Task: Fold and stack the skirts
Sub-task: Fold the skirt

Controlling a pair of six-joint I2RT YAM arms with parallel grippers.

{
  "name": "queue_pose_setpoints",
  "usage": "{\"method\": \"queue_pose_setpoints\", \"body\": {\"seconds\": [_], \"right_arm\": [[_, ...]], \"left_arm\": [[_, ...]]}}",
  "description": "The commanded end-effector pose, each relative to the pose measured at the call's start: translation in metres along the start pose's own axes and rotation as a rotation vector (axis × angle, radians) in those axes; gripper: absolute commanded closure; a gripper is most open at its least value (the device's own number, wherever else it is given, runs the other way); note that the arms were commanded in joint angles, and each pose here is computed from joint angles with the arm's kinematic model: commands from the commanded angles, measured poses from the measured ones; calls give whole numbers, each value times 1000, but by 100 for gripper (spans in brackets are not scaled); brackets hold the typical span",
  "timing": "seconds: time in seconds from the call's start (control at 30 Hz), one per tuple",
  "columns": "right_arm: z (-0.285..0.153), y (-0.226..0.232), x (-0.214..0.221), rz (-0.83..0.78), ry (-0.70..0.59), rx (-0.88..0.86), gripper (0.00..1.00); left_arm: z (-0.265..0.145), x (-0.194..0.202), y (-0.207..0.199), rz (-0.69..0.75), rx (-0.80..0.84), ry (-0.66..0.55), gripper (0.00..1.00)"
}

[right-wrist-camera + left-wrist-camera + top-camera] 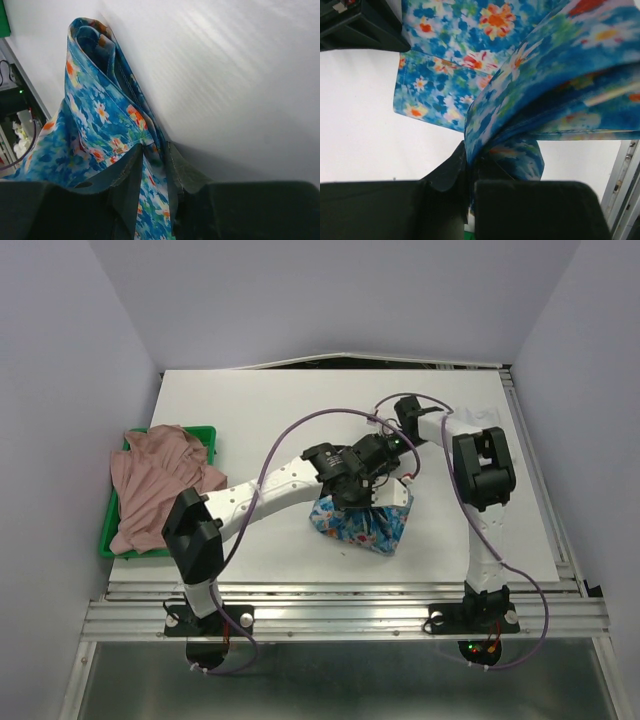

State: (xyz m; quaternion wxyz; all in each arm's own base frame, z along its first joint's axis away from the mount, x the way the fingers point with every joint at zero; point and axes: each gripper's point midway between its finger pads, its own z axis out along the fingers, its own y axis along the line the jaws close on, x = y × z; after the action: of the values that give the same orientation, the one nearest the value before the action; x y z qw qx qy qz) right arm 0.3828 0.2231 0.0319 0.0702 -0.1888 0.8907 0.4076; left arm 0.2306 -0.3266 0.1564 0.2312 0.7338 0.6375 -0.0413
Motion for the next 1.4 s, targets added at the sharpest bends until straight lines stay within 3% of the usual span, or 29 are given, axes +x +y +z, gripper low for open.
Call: {"method": "queue_pose_setpoints", "body": {"seconds": [0.0, 0.5, 0.6, 0.67, 0.73, 0.77, 0.83, 0.87, 1.0, 1.23, 1.37], "right_arm": [[13, 23, 19, -16, 59, -56, 69], [28, 39, 30, -13, 94, -121, 69], [29, 40, 30, -12, 96, -133, 69], [29, 40, 30, -12, 96, -135, 69], [29, 40, 30, -15, 96, -134, 69], [30, 39, 31, -13, 98, -132, 69], [30, 38, 32, -11, 100, -128, 69], [30, 37, 31, -12, 100, -124, 69], [31, 34, 31, -16, 101, -109, 69], [31, 27, 24, -31, 93, -66, 68], [24, 27, 12, -33, 64, -48, 68]], "left_arm": [[-7, -15, 24, 35, -68, -38, 100], [46, -3, 57, 93, -77, -18, 99], [56, 1, 65, 100, -82, -13, 85], [62, 3, 70, 100, -91, -12, 68], [65, 5, 76, 91, -99, -15, 62], [65, 4, 78, 90, -105, -20, 48], [61, 2, 85, 78, -127, -35, 41], [57, -1, 86, 68, -139, -48, 31], [21, -14, 102, 22, -236, -130, 19], [-64, -17, 113, -137, -395, -288, 11], [-59, 19, 81, -223, -281, -281, 10]]}}
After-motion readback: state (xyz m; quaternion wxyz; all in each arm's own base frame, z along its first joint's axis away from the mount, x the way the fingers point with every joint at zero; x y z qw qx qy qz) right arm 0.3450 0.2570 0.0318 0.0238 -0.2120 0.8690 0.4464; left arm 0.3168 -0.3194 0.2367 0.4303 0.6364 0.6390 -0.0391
